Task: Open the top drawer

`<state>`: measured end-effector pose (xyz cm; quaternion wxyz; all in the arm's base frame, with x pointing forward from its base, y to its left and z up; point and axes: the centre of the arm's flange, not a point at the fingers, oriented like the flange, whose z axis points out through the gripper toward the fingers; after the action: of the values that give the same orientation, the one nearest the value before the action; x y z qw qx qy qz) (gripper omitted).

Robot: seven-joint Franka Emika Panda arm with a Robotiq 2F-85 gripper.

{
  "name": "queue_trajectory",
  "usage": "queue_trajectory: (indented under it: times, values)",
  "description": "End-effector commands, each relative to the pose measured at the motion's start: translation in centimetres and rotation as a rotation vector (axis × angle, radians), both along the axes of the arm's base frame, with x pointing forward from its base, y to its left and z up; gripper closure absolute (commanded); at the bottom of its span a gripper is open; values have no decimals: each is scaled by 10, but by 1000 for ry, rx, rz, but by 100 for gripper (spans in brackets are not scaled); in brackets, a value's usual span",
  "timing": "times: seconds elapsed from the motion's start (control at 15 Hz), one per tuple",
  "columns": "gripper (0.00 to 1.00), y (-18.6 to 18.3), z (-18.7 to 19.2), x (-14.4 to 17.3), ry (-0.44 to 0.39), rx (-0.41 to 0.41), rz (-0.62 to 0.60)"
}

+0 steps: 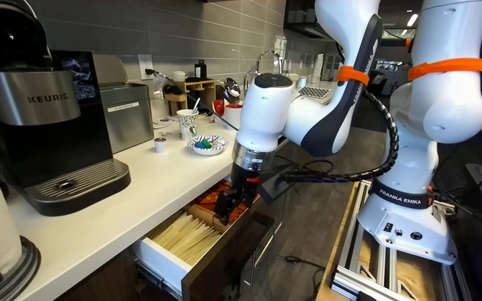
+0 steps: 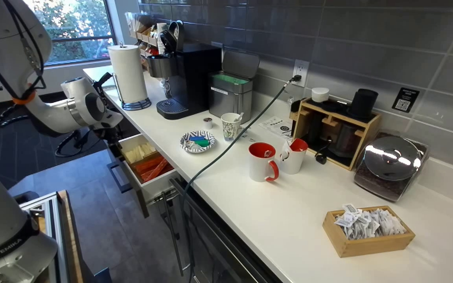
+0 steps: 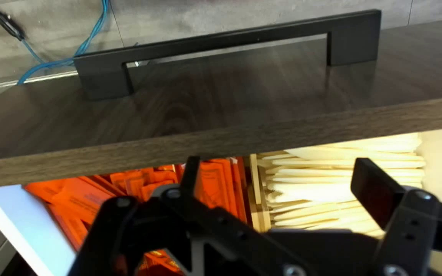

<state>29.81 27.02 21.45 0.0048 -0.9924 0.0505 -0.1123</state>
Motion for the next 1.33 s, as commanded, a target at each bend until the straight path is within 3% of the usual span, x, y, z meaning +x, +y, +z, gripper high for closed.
queue_trajectory:
  times: [0.0,0.27,0.53,0.73,1.0,1.27]
  values:
    - [0,7,26,3,57,-10,-43]
    - [0,0,27,-5,73,-18,-87]
    - [0,0,56,-6,-23,-12,-84]
    - [0,4,58,10,-71,-66,-47]
    - [0,1,51,28,-43,-127,-50]
    - [0,-4,54,24,-43,-102,-54]
